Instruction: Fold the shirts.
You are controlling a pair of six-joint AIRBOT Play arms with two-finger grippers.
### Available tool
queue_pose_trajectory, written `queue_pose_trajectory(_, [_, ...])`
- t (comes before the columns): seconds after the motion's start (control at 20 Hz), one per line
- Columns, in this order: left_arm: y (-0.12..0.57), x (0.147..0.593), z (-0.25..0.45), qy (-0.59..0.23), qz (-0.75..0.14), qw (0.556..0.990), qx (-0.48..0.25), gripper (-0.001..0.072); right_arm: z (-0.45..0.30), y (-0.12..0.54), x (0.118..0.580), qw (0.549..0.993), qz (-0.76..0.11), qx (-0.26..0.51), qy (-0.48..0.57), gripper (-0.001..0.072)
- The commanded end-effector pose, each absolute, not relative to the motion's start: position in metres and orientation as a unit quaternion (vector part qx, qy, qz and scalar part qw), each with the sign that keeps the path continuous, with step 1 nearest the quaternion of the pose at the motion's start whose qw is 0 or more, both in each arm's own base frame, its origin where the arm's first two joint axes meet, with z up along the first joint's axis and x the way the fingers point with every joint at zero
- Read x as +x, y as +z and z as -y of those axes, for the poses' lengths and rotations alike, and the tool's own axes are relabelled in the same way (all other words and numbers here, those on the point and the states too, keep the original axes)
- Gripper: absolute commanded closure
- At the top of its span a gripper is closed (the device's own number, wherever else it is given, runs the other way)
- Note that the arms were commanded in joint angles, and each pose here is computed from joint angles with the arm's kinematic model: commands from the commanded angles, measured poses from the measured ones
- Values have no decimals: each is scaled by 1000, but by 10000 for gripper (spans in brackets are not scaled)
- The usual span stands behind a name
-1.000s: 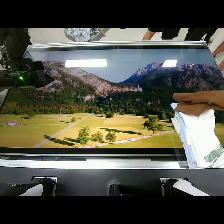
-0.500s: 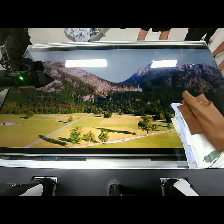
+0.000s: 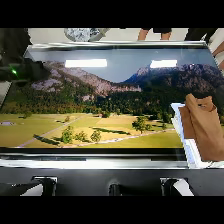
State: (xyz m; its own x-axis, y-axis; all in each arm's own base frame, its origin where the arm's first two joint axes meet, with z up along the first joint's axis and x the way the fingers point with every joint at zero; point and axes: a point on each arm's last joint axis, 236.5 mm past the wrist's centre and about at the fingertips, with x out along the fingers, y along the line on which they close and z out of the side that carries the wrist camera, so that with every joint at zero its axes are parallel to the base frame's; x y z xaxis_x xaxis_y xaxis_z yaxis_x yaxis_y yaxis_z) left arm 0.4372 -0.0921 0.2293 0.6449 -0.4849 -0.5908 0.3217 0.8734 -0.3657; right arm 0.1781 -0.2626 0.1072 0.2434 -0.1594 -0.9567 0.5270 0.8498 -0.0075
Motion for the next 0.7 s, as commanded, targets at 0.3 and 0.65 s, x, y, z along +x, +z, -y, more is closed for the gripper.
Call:
queue_pose_trajectory(0.3, [207, 444, 1, 26, -417, 908, 34, 550, 98, 260, 408, 934, -338, -117, 27, 90])
queue_pose_trajectory(0.65, [25, 307, 1, 42, -675, 736, 15, 193, -66, 27, 382, 726, -635, -139, 225, 15])
